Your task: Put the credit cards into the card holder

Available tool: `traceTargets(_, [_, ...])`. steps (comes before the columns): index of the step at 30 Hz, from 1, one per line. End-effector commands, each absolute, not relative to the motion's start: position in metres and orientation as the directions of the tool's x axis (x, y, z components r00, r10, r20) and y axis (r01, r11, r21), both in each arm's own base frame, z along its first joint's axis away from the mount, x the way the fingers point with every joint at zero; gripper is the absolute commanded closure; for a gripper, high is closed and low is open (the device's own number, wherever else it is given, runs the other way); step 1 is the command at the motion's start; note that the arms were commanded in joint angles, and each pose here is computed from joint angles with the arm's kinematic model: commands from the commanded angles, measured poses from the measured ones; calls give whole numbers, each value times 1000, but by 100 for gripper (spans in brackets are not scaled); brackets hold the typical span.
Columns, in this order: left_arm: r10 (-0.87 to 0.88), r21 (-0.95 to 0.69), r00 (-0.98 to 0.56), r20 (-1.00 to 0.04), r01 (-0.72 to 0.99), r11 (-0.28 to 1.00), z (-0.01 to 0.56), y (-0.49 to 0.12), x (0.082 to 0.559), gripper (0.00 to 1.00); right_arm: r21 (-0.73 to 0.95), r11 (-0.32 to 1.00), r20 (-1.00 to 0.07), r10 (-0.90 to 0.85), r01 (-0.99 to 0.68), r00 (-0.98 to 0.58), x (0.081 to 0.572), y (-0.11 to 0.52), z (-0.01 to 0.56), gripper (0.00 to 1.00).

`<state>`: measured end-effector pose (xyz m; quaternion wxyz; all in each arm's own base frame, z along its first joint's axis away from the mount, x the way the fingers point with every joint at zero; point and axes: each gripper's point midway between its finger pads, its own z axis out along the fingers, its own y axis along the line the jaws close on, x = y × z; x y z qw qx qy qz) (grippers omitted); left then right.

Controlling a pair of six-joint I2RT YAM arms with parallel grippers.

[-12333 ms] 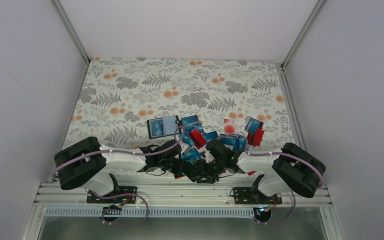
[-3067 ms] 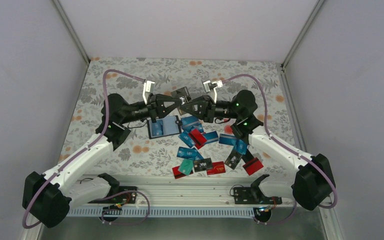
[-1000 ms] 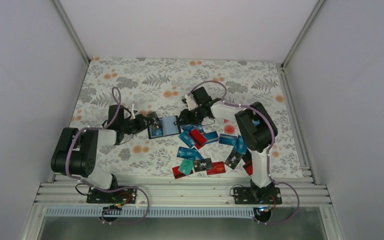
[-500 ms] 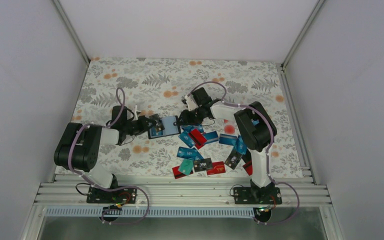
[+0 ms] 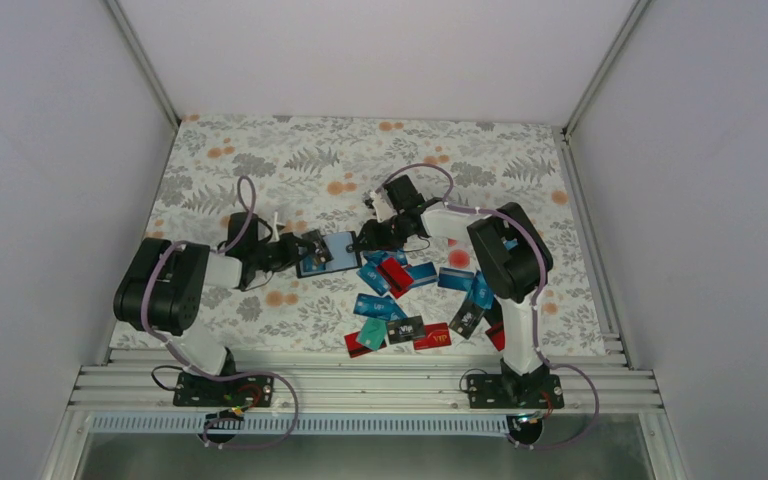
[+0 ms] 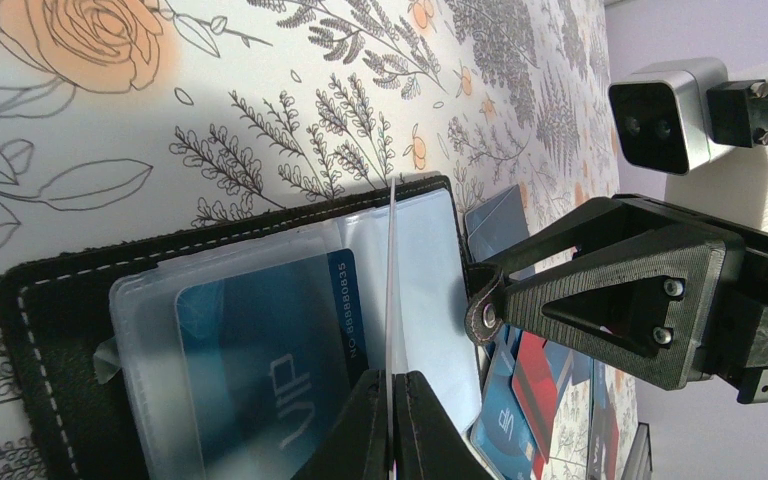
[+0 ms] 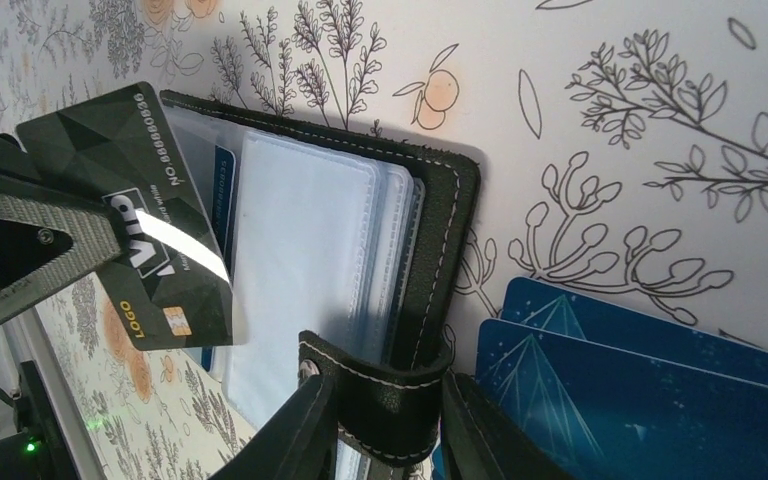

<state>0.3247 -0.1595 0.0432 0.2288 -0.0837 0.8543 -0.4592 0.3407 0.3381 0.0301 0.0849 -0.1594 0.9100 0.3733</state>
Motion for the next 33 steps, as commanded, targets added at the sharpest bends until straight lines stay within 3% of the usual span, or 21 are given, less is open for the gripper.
traceTargets(1, [-341, -825, -877, -337, 100, 556, 46, -166, 332, 98, 663, 661, -264, -234, -352, -936, 339, 338, 22, 72])
traceTargets(33, [-194, -793, -977, -94, -44, 607, 11, -174, 312, 98, 680, 638, -273, -238, -362, -932, 339, 341, 27, 74])
